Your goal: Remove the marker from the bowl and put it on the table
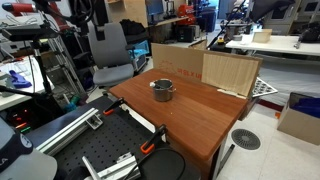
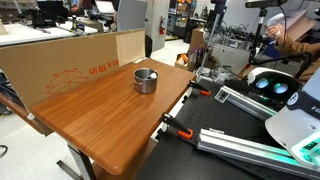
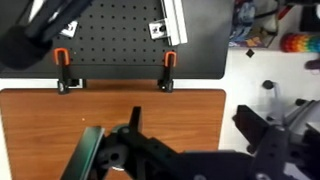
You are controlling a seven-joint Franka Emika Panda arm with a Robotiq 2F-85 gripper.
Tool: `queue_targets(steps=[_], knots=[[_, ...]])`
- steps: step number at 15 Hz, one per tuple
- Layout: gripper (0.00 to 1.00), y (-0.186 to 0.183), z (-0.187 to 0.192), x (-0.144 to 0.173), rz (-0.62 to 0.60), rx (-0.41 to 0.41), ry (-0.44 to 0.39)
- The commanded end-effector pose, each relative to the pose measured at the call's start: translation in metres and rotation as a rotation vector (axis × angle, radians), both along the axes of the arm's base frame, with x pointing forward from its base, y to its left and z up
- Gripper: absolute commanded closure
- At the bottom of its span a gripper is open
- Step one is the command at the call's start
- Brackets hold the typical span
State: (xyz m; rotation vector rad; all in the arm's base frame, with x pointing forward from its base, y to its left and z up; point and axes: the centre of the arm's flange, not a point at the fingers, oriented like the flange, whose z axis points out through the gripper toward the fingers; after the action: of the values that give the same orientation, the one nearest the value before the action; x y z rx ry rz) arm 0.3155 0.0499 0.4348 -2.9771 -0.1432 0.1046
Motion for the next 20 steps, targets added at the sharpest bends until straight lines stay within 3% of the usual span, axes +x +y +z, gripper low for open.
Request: queue_targets(steps=[1, 7, 20], knots=[[0.0, -0.004, -0.002, 0.04, -0.077, 0.07, 0.04], [0.0, -0.005, -0.017, 0.084, -0.149, 0.104, 0.071], [0.0, -0.023, -0.077, 0.162, -0.326, 0.047, 0.159]])
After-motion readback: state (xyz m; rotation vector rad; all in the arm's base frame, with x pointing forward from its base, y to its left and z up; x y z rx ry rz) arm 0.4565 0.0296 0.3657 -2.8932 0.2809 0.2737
